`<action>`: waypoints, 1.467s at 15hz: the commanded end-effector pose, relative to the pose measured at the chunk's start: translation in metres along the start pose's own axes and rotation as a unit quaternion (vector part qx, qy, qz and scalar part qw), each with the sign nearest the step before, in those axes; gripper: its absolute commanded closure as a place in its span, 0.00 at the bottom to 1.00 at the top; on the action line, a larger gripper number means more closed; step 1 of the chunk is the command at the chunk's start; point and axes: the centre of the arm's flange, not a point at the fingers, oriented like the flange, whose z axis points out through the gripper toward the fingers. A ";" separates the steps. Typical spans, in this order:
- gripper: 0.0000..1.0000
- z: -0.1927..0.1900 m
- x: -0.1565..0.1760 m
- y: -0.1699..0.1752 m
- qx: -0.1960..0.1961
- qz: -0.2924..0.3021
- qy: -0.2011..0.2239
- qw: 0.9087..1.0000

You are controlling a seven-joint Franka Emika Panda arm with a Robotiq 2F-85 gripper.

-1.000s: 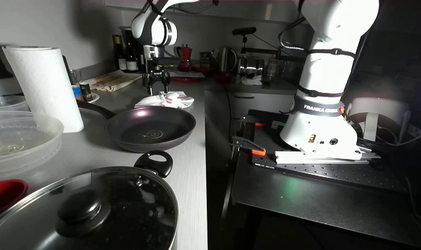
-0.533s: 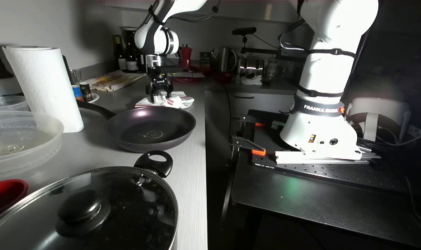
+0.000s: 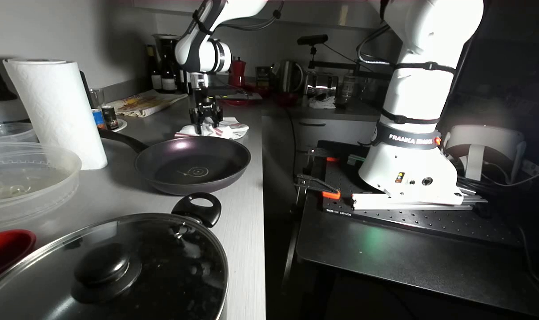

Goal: Use the towel next to the pan to wipe inside the pan

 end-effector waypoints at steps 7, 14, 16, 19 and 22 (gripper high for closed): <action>0.99 -0.003 -0.009 -0.009 0.024 0.005 0.015 1.000; 0.97 -0.054 -0.035 -0.015 0.037 -0.019 0.046 0.998; 0.97 -0.077 -0.049 -0.019 0.038 -0.031 0.069 0.996; 0.97 -0.109 -0.067 -0.026 0.040 -0.052 0.091 0.994; 0.97 -0.133 -0.088 -0.040 0.044 -0.079 0.101 0.991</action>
